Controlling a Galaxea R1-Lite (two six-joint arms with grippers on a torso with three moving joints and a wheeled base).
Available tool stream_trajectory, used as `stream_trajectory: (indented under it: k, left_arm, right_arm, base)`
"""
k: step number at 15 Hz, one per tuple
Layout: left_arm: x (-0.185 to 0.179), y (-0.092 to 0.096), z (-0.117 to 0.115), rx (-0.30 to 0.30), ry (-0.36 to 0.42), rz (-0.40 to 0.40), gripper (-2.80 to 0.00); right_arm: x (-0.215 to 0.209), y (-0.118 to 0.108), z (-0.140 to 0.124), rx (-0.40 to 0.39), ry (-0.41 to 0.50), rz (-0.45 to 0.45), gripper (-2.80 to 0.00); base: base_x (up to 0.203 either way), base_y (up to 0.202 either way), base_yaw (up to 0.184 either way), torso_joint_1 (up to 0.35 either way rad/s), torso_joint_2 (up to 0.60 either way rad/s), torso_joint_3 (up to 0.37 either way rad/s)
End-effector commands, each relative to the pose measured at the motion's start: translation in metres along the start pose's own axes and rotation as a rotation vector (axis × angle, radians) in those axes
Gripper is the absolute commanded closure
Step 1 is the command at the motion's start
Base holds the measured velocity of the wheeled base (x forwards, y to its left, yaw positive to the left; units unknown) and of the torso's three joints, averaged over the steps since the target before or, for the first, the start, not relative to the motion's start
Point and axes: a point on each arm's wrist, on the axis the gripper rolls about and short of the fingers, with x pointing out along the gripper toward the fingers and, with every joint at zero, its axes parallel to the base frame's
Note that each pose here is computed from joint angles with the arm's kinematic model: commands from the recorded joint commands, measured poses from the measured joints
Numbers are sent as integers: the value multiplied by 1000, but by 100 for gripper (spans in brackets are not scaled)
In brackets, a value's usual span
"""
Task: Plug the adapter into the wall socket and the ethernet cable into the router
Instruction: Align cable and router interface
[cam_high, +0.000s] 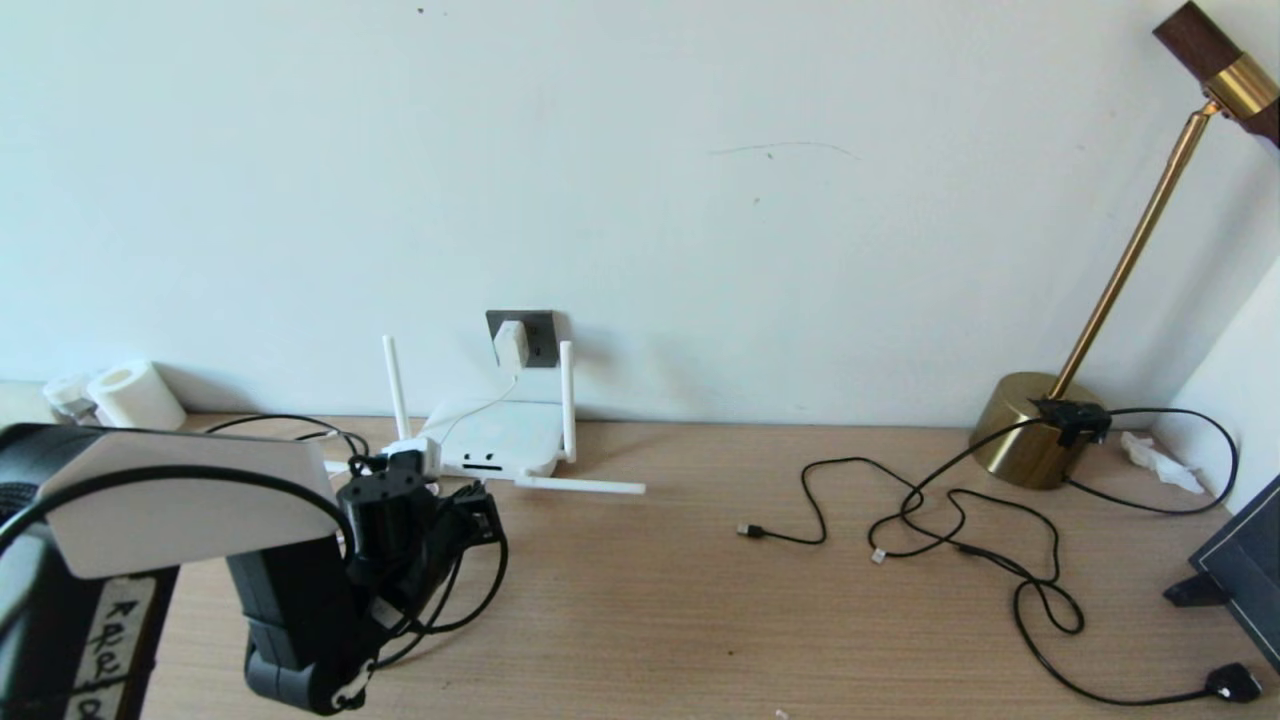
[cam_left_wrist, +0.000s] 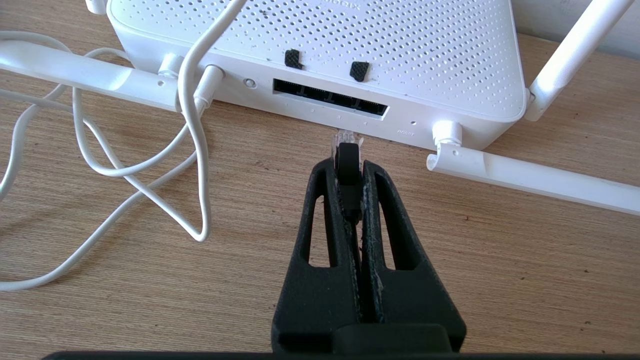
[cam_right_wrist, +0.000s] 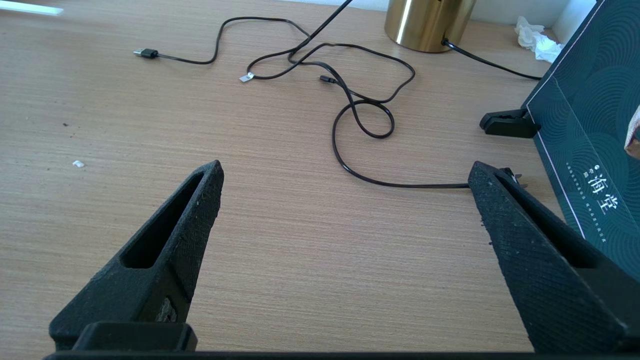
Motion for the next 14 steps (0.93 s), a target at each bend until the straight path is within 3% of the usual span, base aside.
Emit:
stream_trajectory:
  k: [1, 14]
  left_arm:
    - [0, 0, 1, -3, -9, -2, 0]
    - [-2, 12, 3, 93, 8, -76, 0]
  right_arm:
    - [0, 0, 0, -1, 2, 1, -280]
    - [0, 0, 0, -1, 3, 2, -280]
  base:
    - [0, 0, 0, 0, 0, 0]
    - [0, 0, 0, 0, 0, 0]
